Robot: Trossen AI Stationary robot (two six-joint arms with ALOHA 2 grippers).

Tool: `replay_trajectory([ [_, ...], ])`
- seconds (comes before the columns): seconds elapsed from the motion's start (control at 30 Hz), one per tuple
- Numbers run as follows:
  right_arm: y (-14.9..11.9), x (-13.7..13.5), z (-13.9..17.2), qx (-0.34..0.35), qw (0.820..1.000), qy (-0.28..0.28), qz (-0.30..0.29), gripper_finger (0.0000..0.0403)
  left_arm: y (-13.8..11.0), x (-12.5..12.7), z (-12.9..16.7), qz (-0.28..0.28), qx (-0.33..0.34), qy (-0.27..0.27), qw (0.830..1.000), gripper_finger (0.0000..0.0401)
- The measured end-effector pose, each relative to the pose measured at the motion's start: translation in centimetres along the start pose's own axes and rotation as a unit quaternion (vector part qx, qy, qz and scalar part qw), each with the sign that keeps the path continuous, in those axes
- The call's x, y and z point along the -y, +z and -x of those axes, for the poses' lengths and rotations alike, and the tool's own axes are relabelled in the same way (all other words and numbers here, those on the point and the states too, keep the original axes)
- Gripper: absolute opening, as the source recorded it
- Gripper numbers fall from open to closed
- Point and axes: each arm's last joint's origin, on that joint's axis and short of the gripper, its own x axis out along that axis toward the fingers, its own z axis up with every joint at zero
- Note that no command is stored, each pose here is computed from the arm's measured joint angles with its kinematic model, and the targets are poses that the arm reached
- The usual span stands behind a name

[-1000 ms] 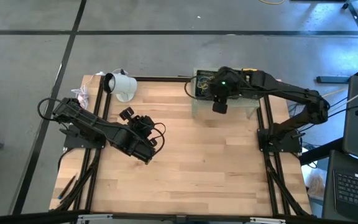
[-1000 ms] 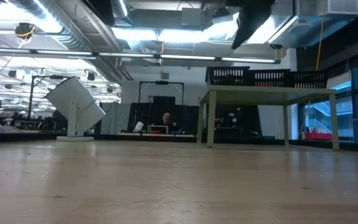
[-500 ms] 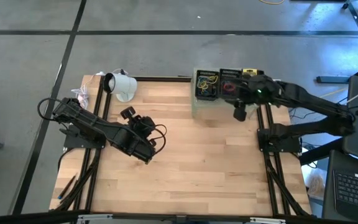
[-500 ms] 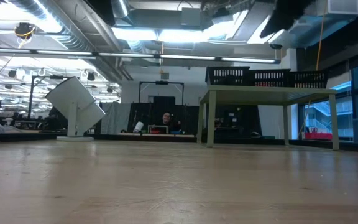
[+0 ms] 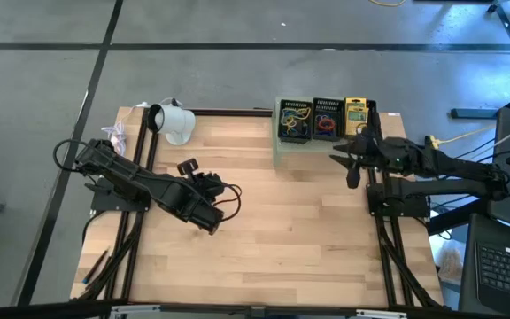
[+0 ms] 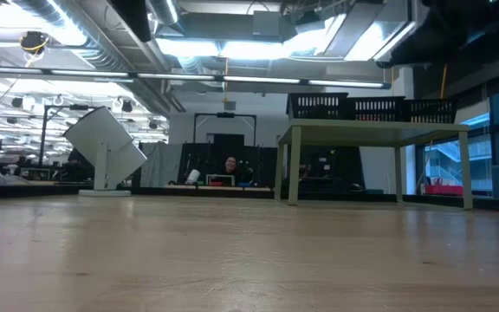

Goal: Pick & Place Office Desk Supplies
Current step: Return to Home Position

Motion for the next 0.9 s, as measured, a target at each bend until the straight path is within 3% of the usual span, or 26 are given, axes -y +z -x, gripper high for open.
replay_trajectory([
  [0.33, -3.6, -1.4, -2.0, 0.066, 0.997, 0.047, -0.020, 0.0143, 1.0, 1.0, 0.1, 0.061, 0.033, -0.053, 0.996, 0.0102],
  [0.57, -5.8, -2.6, -3.3, 0.115, 0.989, 0.087, -0.041, 0.0143, 1.8, 1.3, 0.2, 0.054, 0.093, -0.037, 0.994, 0.0102],
  [0.9, -9.0, -3.1, -4.2, 0.123, 0.990, 0.049, -0.047, 0.0143, 2.1, 1.3, 0.2, 0.108, 0.114, -0.029, 0.987, 0.0102],
])
